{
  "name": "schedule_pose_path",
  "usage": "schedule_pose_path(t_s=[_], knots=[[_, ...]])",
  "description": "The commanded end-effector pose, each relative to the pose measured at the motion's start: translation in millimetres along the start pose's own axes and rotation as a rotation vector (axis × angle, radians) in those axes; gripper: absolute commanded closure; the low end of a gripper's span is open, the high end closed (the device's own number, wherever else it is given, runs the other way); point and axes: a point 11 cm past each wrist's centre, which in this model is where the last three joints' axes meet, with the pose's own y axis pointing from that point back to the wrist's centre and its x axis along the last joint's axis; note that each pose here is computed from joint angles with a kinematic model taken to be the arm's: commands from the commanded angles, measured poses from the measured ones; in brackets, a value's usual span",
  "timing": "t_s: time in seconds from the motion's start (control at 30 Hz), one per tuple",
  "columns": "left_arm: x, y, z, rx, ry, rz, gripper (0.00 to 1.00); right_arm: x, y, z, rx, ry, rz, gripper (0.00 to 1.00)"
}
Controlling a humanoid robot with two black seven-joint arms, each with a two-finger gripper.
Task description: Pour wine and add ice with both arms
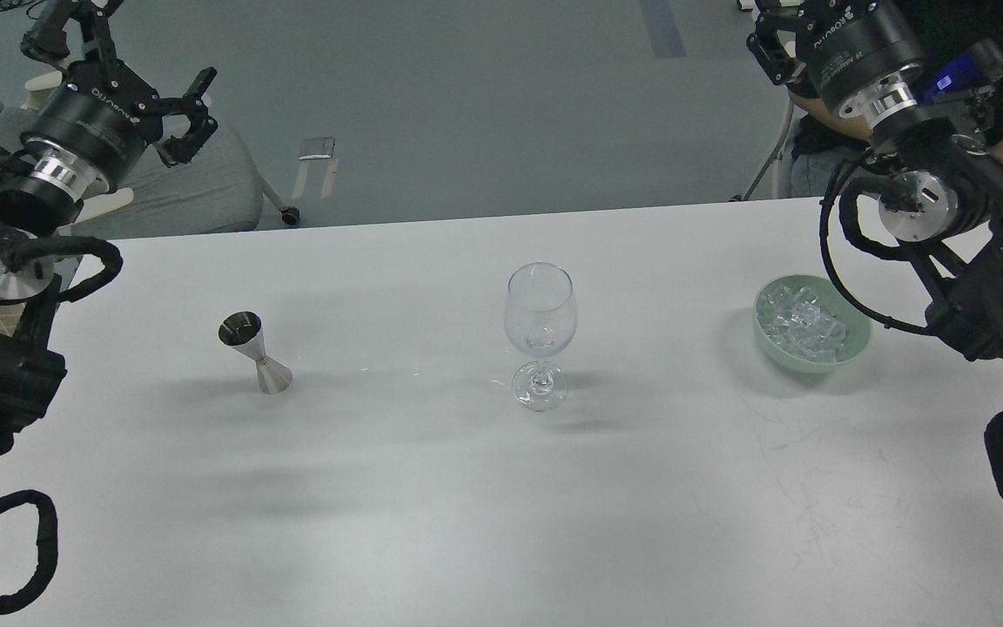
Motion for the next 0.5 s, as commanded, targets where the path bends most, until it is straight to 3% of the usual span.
schedule_pose_path(t_s=[0.0,0.47], knots=[[4.7,0.5,-4.9,-0.017,0.065,0.016,0.02,0.8,-0.3,0.0,0.000,0.003,0.008,0.00],[4.6,-0.9,-9.7,-0.024,0.100,0.018,0.02,4.6,-1.9,-6.3,0.003,0.021,0.010,0.00]])
